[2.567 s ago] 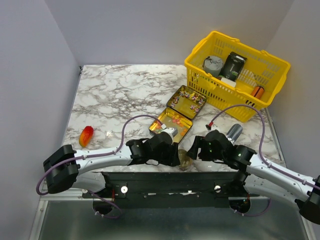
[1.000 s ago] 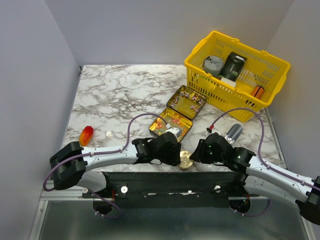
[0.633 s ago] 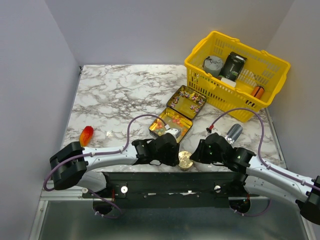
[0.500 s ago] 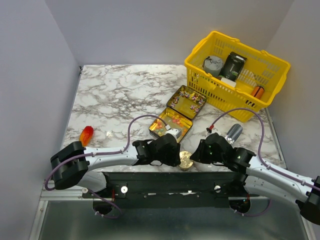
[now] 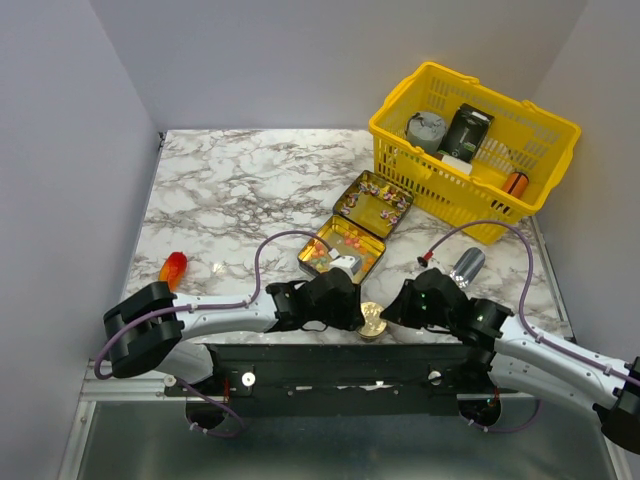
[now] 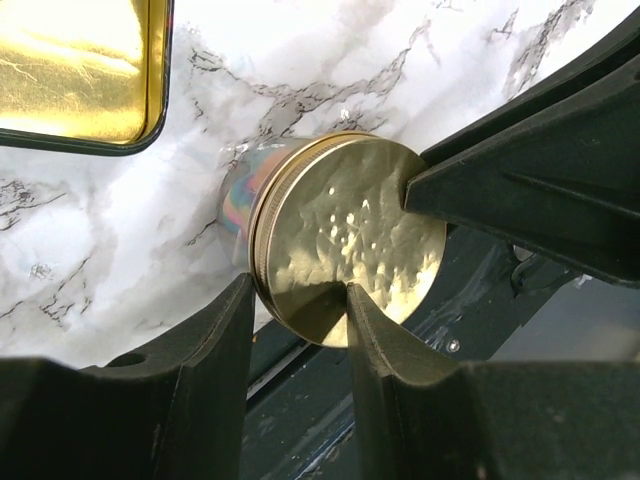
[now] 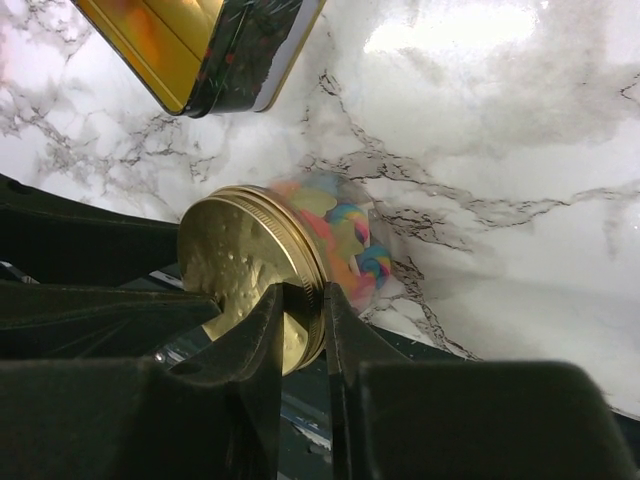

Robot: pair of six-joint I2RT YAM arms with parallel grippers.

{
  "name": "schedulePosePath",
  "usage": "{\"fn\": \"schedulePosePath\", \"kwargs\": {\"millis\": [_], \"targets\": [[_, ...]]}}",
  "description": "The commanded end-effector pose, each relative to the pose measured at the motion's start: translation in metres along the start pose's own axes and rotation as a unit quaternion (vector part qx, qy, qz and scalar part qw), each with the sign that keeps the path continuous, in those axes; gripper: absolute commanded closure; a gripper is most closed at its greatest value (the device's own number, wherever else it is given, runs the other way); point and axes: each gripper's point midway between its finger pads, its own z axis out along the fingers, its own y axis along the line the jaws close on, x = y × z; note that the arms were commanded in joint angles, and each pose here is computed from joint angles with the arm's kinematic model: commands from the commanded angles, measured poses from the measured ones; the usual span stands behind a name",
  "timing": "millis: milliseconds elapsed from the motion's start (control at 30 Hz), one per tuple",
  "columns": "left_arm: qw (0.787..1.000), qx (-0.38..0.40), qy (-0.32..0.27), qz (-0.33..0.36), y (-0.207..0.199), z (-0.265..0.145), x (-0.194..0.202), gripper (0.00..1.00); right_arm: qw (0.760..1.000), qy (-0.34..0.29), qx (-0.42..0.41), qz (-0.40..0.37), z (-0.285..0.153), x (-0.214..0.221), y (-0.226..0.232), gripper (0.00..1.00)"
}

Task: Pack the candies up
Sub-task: Close the bottle lid on the packing bottle.

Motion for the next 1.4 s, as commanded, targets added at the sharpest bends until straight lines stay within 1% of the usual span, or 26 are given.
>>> {"fn": "schedulePosePath", "kwargs": {"millis": [0,200,400,433,467,500,533,567,633,667,700,767,800,867,900,933,1000,1033,1200,1367], "targets": [[0.996,-0.081,0.038,0.022,0.050,0.020,0.035,0.64,0.997,0.027,0.072,0.006,0.016,0.025,-0.043,0.82],[0.996,-0.089,0.009,0.029,0.057,0.033,0.023,0.65,0.996,0.021,0.083,0.001,0.023,0.017,-0.039,0.85],[0.994,-0.088,-0.032,0.051,0.056,0.038,0.005,0.65,0.996,0.020,0.088,-0.010,0.026,0.016,-0.039,0.84],[0.994,-0.079,-0.046,0.052,0.051,0.038,-0.001,0.65,0.996,0.018,0.081,-0.033,0.025,0.012,-0.035,0.82],[0.994,-0.076,-0.054,0.054,0.050,0.038,-0.005,0.65,0.996,0.019,0.075,-0.045,0.024,0.009,-0.031,0.73],[0.994,-0.077,-0.061,0.058,0.050,0.038,-0.008,0.65,0.995,0.020,0.076,-0.057,0.024,0.007,-0.028,0.69],[0.994,-0.070,-0.068,0.059,0.046,0.038,-0.011,0.65,0.992,0.029,0.092,-0.076,0.021,0.007,-0.034,0.67],[0.993,-0.067,-0.072,0.061,0.044,0.037,-0.014,0.64,0.992,0.019,0.092,-0.082,0.018,-0.004,-0.023,0.64],[0.993,-0.058,-0.082,0.067,0.039,0.036,-0.019,0.62,0.987,0.033,0.115,-0.103,0.015,-0.005,-0.027,0.61],[0.993,-0.056,-0.084,0.068,0.038,0.035,-0.020,0.61,0.987,0.029,0.113,-0.109,0.014,-0.010,-0.021,0.59],[0.992,-0.056,-0.086,0.069,0.039,0.034,-0.021,0.58,0.987,0.032,0.112,-0.115,0.013,-0.011,-0.019,0.58],[0.991,-0.055,-0.095,0.071,0.038,0.031,-0.024,0.55,0.985,0.037,0.111,-0.125,0.012,-0.011,-0.017,0.55],[0.991,-0.055,-0.097,0.071,0.039,0.029,-0.024,0.48,0.985,0.038,0.107,-0.129,0.011,-0.012,-0.015,0.54],[0.990,-0.041,-0.114,0.071,0.032,0.023,-0.030,0.43,0.985,0.039,0.103,-0.132,0.008,-0.011,-0.012,0.52],[0.990,-0.040,-0.116,0.071,0.036,0.020,-0.027,0.36,0.985,0.040,0.100,-0.134,0.008,-0.010,-0.011,0.51],[0.988,-0.017,-0.135,0.070,0.025,0.013,-0.035,0.33,0.985,0.039,0.099,-0.134,0.007,-0.011,-0.011,0.50],[0.988,0.014,-0.132,0.081,0.017,0.007,-0.030,0.27,0.986,0.033,0.097,-0.132,0.006,-0.013,-0.010,0.50],[0.986,0.029,-0.144,0.080,0.011,0.000,-0.035,0.25,0.986,0.029,0.099,-0.128,0.006,-0.013,-0.011,0.50],[0.988,0.048,-0.125,0.082,0.007,-0.008,-0.021,0.24,0.987,0.021,0.107,-0.119,0.007,-0.016,-0.012,0.50],[0.989,0.059,-0.117,0.065,0.009,-0.004,-0.007,0.29,0.988,0.023,0.108,-0.111,0.009,-0.013,-0.015,0.52]]}}
